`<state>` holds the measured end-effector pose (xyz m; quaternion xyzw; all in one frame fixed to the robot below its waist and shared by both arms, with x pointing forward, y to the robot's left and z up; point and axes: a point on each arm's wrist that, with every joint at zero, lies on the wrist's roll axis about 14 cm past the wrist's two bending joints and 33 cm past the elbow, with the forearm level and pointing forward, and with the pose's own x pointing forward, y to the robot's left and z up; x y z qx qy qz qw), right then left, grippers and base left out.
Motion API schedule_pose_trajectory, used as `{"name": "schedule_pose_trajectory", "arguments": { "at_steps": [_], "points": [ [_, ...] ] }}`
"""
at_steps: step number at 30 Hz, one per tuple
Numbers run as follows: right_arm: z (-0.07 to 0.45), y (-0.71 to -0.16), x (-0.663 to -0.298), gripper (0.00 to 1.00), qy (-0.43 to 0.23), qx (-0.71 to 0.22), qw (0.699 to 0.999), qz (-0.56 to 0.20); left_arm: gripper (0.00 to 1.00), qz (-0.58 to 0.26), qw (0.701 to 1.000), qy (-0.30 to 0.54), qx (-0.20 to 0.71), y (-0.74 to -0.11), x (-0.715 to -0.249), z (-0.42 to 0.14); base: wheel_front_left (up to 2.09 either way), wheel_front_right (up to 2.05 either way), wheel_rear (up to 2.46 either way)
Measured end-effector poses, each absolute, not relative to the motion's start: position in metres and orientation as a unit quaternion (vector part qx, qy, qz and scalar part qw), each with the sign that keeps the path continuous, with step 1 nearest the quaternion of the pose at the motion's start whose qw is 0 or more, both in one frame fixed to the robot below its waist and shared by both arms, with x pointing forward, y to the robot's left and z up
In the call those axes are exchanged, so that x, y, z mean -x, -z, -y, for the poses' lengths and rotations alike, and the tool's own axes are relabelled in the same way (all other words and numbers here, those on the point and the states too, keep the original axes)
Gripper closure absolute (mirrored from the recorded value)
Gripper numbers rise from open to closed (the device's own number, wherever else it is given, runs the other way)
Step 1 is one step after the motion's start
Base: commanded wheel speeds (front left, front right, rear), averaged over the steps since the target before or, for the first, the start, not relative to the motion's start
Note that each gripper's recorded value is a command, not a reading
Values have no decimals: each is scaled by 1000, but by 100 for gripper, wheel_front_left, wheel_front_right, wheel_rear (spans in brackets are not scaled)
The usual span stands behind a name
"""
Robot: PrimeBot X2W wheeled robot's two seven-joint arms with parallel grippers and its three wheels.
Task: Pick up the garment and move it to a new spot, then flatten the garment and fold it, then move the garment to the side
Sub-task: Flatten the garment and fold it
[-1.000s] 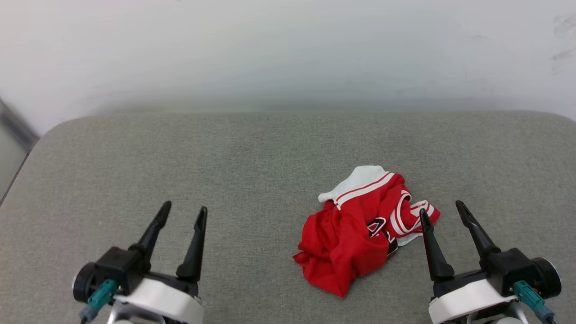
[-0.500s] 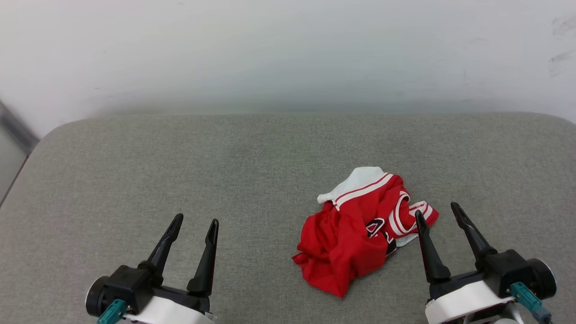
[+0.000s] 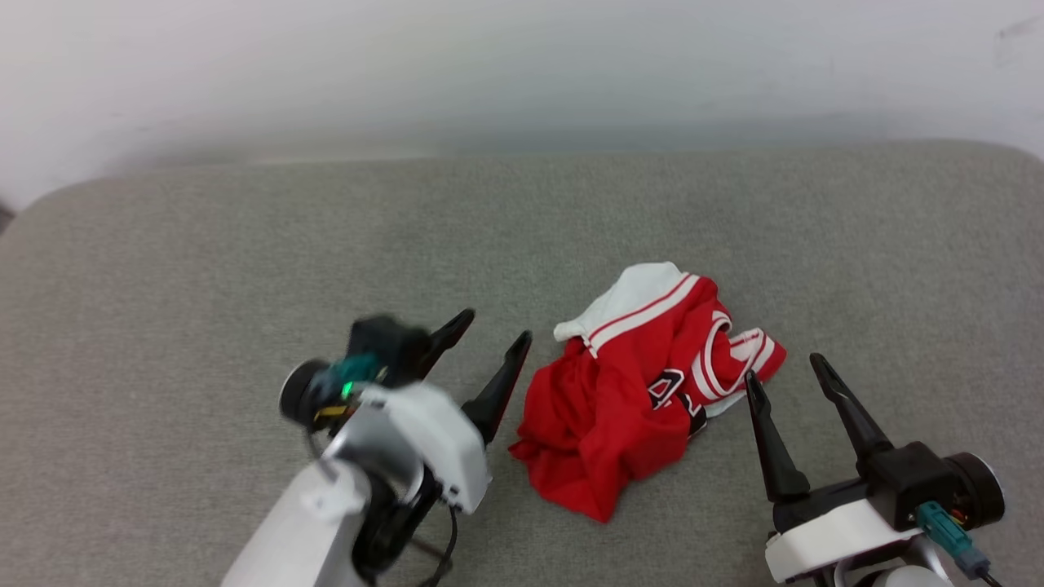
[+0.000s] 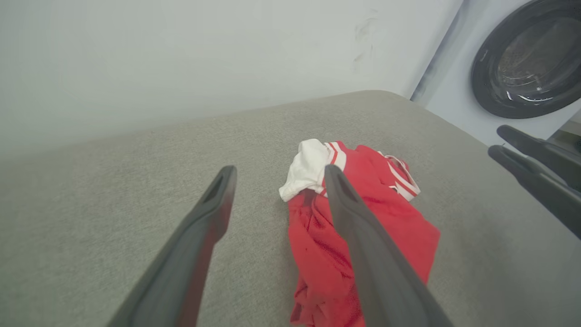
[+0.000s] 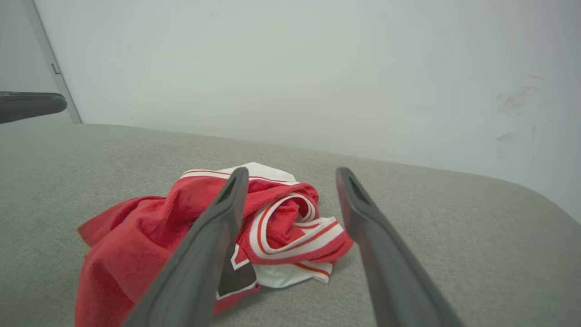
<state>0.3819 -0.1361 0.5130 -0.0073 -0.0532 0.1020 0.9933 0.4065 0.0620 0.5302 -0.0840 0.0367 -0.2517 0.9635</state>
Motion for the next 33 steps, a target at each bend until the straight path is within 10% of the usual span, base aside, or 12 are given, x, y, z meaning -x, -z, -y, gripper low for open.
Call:
{"name": "schedule_pose_trajectory", "arguments": {
  "at_steps": [29,31,33],
  "points": [
    [170,-451,-402,0,-53,1,998,-35,0,-399,811,410,-126,-396,-475,52,0,0,0],
    [171,-449,-402,0,-51,2,998,-38,100,-409,805,410,-129,-389,-473,50,0,0,0],
    [172,-449,-402,0,-49,2,998,-39,100,-408,805,410,-128,-386,-474,48,0,0,0]
  ]
}}
